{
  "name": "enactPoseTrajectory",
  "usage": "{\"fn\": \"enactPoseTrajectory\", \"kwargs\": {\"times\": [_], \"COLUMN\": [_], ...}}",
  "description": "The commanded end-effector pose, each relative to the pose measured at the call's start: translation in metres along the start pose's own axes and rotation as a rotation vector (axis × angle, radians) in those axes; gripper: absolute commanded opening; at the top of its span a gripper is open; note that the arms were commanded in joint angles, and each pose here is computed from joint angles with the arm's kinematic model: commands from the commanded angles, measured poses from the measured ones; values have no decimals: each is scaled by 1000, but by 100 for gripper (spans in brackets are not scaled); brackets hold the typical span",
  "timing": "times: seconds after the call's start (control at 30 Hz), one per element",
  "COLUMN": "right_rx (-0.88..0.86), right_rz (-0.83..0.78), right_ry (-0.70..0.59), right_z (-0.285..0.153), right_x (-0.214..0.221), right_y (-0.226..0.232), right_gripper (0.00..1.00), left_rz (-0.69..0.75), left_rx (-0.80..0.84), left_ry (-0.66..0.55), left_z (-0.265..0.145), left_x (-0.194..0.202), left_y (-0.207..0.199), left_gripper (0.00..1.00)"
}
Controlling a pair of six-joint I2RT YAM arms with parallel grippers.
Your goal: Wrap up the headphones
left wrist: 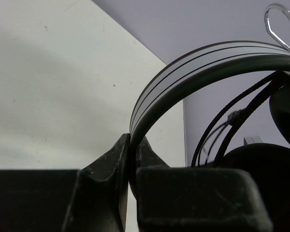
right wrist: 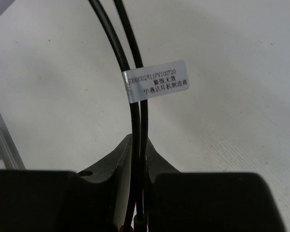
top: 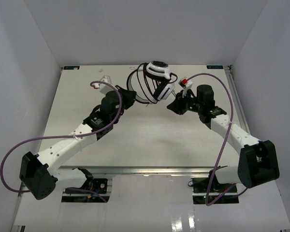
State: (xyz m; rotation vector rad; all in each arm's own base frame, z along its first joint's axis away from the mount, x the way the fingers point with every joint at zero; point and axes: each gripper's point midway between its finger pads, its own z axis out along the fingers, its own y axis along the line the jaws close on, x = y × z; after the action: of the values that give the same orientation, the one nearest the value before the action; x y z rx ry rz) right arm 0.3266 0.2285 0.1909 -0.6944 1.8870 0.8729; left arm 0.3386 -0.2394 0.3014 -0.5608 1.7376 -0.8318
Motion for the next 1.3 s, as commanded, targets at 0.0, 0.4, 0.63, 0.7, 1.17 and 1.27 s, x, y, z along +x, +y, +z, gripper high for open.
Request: {"fn": "enactPoseTrajectory", "kwargs": {"times": [0.0,0.4,0.63,0.7,1.17,1.27], "right_rx": [-69,-176,-247,-266,-274,-279], "right_rz": [-16,128,226,239,267,283], "right_ry": [-54,106,296,343,411,427], "right_z": [1,28,56,60,71,72], "right_x": [-2,69,124,137,160,164], "right_y": [19,25,32,37,43,43], "right_gripper": [8,8,8,8,8,8], "left_rz": [-240,-294,-243,-245,-279,-256], "left_rx": [-19,-247,-412,-443,-715,-792], "left_ry": [-93,-16,82,93,232,278], "left_z": [11,41,48,50,61,67], "left_x": [-19,24,55,63,123,135], "left_y": [3,94,136,146,208,215], "left_gripper": [0,0,0,0,0,0]}}
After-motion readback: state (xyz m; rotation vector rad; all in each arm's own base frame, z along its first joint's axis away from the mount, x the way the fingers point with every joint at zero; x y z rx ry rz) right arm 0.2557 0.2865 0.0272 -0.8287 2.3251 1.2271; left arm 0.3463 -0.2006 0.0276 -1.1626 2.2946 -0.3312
